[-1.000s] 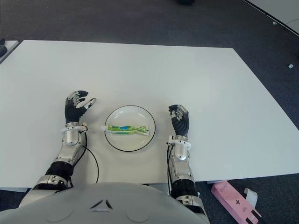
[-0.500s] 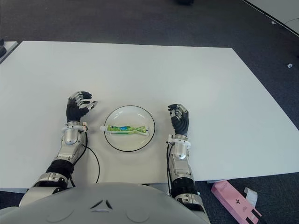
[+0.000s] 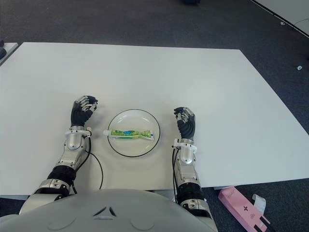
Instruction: Put the toothpaste on the table into the plate.
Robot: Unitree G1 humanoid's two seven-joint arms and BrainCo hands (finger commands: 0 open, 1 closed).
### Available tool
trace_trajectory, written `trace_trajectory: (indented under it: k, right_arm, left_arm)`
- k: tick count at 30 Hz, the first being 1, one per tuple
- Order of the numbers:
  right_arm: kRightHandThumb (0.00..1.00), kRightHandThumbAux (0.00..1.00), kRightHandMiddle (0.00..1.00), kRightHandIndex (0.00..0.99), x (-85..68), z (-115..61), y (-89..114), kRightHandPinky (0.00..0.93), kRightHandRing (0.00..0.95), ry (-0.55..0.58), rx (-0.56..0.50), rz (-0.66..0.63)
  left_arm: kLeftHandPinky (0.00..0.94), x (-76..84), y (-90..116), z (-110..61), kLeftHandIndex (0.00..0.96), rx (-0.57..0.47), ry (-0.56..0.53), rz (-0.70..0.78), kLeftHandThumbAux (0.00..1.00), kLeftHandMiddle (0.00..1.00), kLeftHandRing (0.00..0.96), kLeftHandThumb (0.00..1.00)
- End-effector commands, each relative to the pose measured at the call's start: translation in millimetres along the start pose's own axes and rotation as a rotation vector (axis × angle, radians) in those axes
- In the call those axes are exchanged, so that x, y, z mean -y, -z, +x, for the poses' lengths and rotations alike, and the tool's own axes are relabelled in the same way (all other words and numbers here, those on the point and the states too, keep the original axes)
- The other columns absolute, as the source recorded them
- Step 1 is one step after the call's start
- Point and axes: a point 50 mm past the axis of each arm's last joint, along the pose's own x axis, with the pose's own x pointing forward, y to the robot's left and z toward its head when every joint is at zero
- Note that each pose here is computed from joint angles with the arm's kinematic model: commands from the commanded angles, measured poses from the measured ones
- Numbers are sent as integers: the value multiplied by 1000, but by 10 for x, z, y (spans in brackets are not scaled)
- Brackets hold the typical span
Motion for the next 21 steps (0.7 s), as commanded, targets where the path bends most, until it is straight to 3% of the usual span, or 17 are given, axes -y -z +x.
trace_trajectory:
  k: [1, 21]
  right_arm:
    - [711, 731, 462, 428, 29, -96, 131, 440, 443, -2, -62, -18]
    - [709, 732, 464, 426, 40, -106, 123, 460, 455, -28, -64, -7]
  left_arm:
    - [473, 23, 197, -161, 422, -111, 54, 17, 728, 458, 457, 696]
    - [448, 39, 158, -263, 424, -100, 112, -18, 723, 470, 454, 709]
